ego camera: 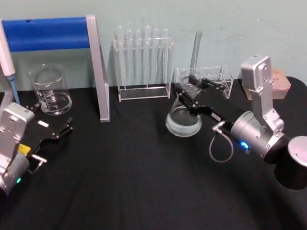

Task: Grasp the erlenmeyer flask with one hand, shake it three times, then place it back.

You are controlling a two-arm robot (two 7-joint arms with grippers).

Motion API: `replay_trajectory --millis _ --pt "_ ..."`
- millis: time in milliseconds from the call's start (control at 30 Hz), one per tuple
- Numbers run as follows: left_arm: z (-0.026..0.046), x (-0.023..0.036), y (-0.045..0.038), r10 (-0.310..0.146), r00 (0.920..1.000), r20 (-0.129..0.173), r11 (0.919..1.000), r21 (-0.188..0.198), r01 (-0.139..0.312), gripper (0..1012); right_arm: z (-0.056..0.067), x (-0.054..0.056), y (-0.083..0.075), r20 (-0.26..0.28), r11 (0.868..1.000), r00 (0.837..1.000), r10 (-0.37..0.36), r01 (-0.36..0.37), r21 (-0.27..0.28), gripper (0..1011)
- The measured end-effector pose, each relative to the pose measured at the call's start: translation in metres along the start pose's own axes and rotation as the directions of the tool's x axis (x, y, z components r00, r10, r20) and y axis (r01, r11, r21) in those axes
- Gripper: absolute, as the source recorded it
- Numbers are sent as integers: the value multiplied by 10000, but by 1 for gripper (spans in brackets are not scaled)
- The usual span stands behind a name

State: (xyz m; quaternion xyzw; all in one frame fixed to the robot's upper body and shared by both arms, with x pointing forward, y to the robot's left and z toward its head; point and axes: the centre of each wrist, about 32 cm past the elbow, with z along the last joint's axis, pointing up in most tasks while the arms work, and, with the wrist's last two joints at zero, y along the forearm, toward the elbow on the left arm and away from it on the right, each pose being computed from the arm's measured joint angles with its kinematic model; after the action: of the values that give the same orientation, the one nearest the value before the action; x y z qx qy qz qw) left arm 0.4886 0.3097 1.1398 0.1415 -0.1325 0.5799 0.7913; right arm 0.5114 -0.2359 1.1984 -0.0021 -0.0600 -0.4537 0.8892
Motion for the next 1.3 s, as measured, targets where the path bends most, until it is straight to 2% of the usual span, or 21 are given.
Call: replay_trajectory --millis 233,533,767,967,1033,1067,1167,1300 --pt "0 0 0 -1 10000 0 10000 -1 1 1001 -21 164 -21 117 9963 9963 -851 853 -106 457" --pt "0 0 0 0 10000 -1 10000 -1 0 1001 -26 205 -26 112 9939 9939 -1095 1097 -142 457" --pt "0 0 0 0 10000 0 10000 -1 0 1001 -7 87 -20 -4 9985 9985 -544 544 -64 457" --pt "0 0 0 0 10000 0 10000 -1 0 1001 21 -92 -18 -238 9993 9991 364 -363 72 457" --pt "0 0 0 0 10000 -1 10000 -1 0 1001 34 -193 -20 -329 9960 9955 886 -882 139 457" --pt "0 0 0 0 10000 0 10000 -1 0 1001 34 -193 -20 -329 9960 9955 886 -882 139 457" --pt "0 0 0 0 10000 0 10000 -1 0 1001 49 -307 -28 -408 9881 9873 1534 -1527 190 457" --pt "0 0 0 0 10000 -1 10000 0 0 1001 62 -405 -36 -471 9782 9772 2072 -2063 224 457"
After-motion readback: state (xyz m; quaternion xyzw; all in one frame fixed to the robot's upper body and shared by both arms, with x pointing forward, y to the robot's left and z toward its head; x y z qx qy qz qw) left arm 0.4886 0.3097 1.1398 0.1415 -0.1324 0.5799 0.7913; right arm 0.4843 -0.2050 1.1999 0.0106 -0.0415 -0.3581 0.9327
